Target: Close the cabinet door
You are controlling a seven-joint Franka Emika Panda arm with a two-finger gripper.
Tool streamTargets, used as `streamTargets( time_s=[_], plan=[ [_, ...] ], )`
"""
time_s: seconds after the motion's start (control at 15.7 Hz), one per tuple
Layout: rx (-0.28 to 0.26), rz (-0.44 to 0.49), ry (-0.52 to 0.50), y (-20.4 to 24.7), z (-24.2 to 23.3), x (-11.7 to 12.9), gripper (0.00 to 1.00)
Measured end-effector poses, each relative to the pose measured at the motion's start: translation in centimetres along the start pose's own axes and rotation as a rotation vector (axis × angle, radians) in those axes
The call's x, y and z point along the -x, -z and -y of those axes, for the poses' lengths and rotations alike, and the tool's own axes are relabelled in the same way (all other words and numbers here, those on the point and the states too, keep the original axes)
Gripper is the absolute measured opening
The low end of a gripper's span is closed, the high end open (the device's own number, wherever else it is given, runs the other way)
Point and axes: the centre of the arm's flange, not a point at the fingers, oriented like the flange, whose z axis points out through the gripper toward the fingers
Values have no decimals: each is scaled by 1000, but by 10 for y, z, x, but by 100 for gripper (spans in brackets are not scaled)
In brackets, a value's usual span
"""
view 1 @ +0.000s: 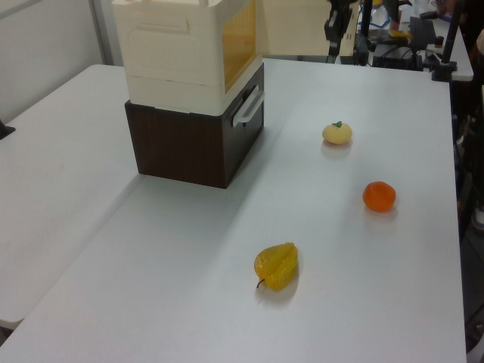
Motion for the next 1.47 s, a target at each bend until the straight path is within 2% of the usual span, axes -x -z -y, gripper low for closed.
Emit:
streamTargets(
  time_s=[0.26,0.51,1.02,1.28,1.47],
  plan=[
    [3,-107,-60,54,-36,0,1],
    [16,-155,-116,77,-93,5,1],
    [8,-267,-227,87,-176,9,1],
    [21,-302,-248,84,-192,5,1],
    [22,-284,-251,71,-194,-1,1]
  ],
)
